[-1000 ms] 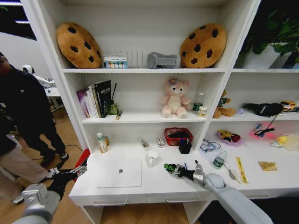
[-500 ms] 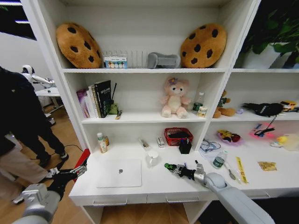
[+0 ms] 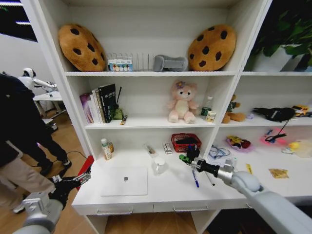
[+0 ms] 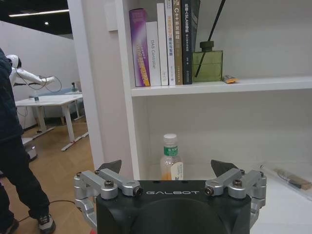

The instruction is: Organize the objects on the table.

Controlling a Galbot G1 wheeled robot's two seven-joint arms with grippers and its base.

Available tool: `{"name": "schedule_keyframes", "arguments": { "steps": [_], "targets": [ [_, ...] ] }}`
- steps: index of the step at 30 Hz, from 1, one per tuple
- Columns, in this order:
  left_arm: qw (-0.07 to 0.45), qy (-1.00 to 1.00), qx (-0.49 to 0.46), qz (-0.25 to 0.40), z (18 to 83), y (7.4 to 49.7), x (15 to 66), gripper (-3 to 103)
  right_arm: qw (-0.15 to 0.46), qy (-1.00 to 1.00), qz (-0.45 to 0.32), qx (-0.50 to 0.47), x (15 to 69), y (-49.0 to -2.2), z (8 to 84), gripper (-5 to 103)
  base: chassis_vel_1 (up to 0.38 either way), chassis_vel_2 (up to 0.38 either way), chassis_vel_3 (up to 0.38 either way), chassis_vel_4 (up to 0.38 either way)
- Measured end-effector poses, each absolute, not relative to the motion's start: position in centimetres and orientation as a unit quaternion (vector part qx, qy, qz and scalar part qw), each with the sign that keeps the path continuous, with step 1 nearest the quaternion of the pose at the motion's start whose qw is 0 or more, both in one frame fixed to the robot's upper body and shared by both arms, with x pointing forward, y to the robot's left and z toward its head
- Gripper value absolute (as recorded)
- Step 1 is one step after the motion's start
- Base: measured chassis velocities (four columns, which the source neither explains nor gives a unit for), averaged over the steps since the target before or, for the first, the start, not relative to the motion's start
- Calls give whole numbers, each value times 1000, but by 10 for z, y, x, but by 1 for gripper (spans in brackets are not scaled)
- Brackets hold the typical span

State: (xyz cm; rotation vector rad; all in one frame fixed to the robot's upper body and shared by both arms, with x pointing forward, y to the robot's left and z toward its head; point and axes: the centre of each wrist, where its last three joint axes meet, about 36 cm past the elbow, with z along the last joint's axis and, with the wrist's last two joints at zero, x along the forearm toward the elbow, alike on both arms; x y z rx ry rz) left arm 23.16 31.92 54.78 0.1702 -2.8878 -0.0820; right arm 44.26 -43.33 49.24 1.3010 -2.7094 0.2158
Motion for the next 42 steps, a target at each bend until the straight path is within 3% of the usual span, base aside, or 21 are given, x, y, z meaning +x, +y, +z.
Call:
{"name": "schedule_keyframes", "arguments": {
  "steps": [13,22,30,42],
  "targets": [
    [123,-990,58,-28,548,319,232,100,-9,-881,87,464,502,-398,597,36,0,0,0,0],
    [123,-990,58,-28,548,319,232,100,-9,-875,83,477,565,-376,604,36,0,0,0,0],
    [123,-990,58,-28,548,319,232,100,-5,-859,82,506,659,-303,620,36,0,0,0,0],
    [124,-990,58,-28,548,319,232,100,38,-863,110,492,740,-255,602,36,0,0,0,0]
  ]
}}
